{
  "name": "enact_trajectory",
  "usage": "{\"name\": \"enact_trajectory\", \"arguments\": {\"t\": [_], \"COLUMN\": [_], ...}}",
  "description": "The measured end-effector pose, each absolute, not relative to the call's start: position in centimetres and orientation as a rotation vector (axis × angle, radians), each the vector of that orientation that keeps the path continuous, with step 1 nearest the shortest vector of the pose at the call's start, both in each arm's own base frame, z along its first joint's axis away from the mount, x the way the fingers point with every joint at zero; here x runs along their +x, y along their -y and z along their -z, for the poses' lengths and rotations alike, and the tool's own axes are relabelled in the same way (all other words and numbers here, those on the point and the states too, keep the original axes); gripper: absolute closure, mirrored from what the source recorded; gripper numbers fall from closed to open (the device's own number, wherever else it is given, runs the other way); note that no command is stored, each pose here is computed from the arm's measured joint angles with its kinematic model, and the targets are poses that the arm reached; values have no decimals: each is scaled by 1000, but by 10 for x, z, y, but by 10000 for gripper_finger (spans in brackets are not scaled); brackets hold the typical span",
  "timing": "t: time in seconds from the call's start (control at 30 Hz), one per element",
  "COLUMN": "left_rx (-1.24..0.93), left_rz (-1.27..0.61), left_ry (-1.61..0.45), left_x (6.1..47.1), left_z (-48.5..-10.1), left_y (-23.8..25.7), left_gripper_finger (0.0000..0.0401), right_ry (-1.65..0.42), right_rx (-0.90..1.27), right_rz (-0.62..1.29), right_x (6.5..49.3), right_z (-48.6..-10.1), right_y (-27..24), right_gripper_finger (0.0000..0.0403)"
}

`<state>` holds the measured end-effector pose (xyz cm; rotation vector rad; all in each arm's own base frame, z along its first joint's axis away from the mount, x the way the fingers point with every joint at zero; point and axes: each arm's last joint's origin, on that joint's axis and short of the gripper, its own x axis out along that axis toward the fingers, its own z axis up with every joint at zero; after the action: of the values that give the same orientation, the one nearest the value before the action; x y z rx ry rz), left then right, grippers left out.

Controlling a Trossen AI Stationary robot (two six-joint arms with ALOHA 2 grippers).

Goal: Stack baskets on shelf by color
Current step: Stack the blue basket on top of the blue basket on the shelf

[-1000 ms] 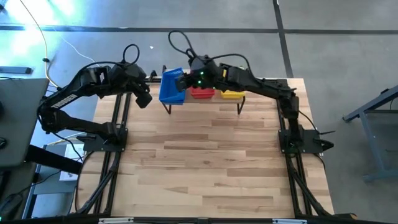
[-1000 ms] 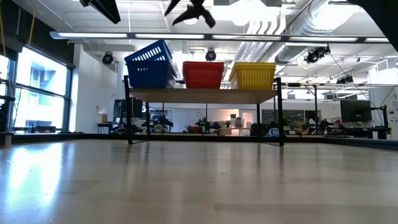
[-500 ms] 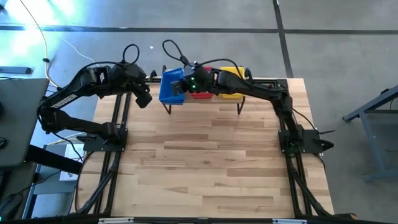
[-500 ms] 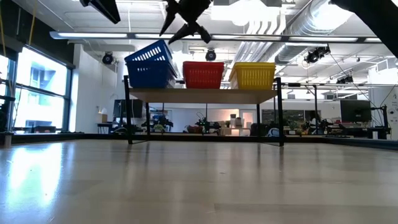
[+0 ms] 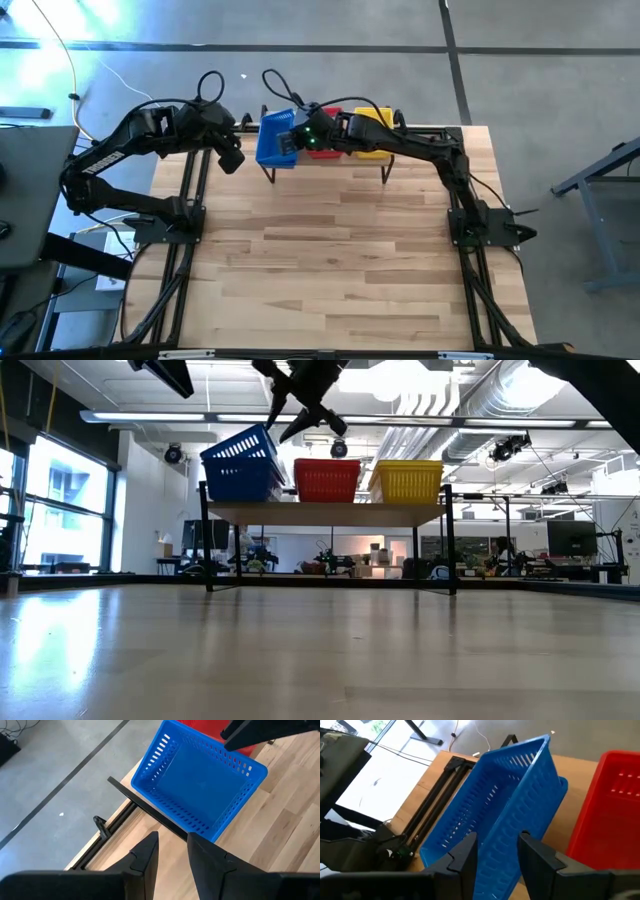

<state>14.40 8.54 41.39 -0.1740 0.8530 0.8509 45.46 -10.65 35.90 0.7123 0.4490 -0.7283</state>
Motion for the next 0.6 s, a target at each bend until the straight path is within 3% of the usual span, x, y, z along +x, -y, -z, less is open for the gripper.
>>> {"name": "enact_trajectory", "arguments": {"t": [0.6], "left_rx": [-182], "left_rz": [-855], "left_ry": [-849], "left_x": [144], "left_z": [-414], "left_y": [-85], "left_gripper_finger": [308], "right_ry": [-534], "right_rx": [689], "right_rz": [780], "right_x": [454], "right_z": [-347], "right_y": [107], "right_gripper_finger": [279]}}
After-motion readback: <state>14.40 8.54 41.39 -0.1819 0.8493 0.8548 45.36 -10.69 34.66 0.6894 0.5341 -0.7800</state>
